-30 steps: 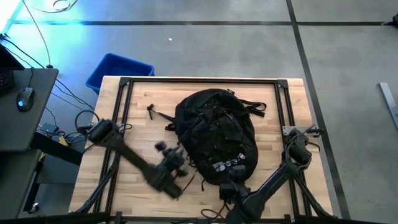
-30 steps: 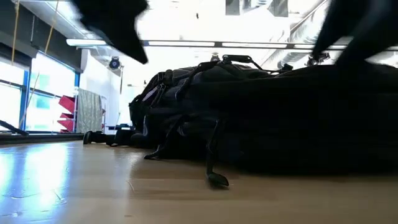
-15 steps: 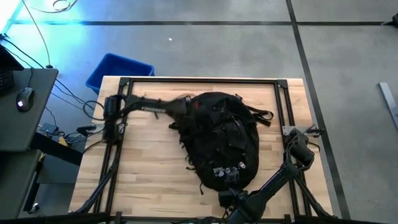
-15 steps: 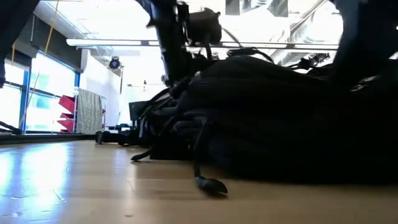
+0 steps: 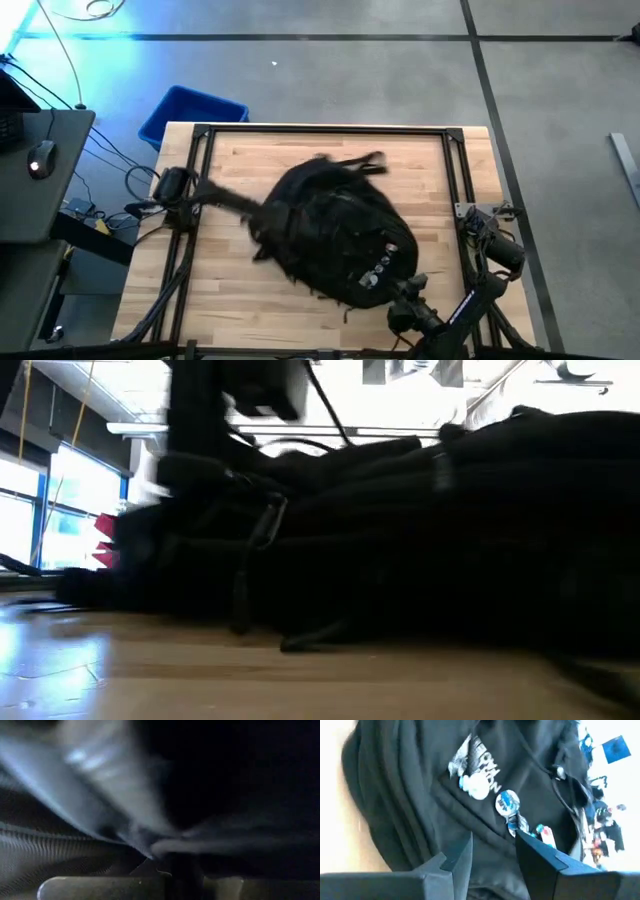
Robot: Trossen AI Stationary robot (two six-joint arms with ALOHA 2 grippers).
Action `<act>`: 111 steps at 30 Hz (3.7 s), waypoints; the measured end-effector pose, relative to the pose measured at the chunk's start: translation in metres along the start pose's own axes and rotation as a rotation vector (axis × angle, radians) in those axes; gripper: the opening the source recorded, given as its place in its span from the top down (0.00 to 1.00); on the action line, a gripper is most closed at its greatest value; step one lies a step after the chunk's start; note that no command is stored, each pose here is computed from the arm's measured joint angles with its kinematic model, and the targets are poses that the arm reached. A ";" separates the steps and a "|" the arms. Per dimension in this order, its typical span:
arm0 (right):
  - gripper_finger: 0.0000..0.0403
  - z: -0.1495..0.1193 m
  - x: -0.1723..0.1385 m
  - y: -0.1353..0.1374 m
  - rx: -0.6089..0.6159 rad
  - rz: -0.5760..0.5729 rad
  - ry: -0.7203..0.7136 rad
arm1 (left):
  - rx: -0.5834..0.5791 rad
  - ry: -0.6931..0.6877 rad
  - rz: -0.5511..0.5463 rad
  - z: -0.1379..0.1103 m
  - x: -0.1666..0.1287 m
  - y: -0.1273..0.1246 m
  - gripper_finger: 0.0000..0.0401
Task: Unpack backpack
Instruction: Close the black backpack
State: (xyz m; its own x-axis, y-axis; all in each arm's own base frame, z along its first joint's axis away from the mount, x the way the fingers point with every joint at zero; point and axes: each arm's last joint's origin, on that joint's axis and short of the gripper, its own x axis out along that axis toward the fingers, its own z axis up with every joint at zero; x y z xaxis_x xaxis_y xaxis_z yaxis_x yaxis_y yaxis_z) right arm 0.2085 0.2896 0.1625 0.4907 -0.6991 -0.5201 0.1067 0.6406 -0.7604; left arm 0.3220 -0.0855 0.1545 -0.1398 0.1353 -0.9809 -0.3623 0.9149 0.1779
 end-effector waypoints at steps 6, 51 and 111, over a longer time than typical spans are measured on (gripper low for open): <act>0.67 -0.008 0.015 -0.018 0.137 -0.093 -0.074 | -0.044 0.055 -0.075 -0.067 -0.034 -0.066 1.00; 0.72 0.085 0.151 -0.075 0.164 0.249 0.202 | -0.346 0.112 0.085 -0.155 -0.073 -0.078 1.00; 0.72 0.039 0.100 -0.215 0.495 0.639 -0.235 | -0.376 -0.761 -0.201 -0.199 -0.187 -0.003 1.00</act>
State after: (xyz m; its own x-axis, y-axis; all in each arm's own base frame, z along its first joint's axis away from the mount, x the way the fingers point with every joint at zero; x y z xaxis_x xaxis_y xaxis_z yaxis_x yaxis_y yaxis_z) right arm 0.2689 0.0940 0.2893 0.7472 -0.1058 -0.6561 0.0875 0.9943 -0.0606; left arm 0.1654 -0.1893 0.3536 0.5644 0.3250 -0.7588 -0.6127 0.7810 -0.1212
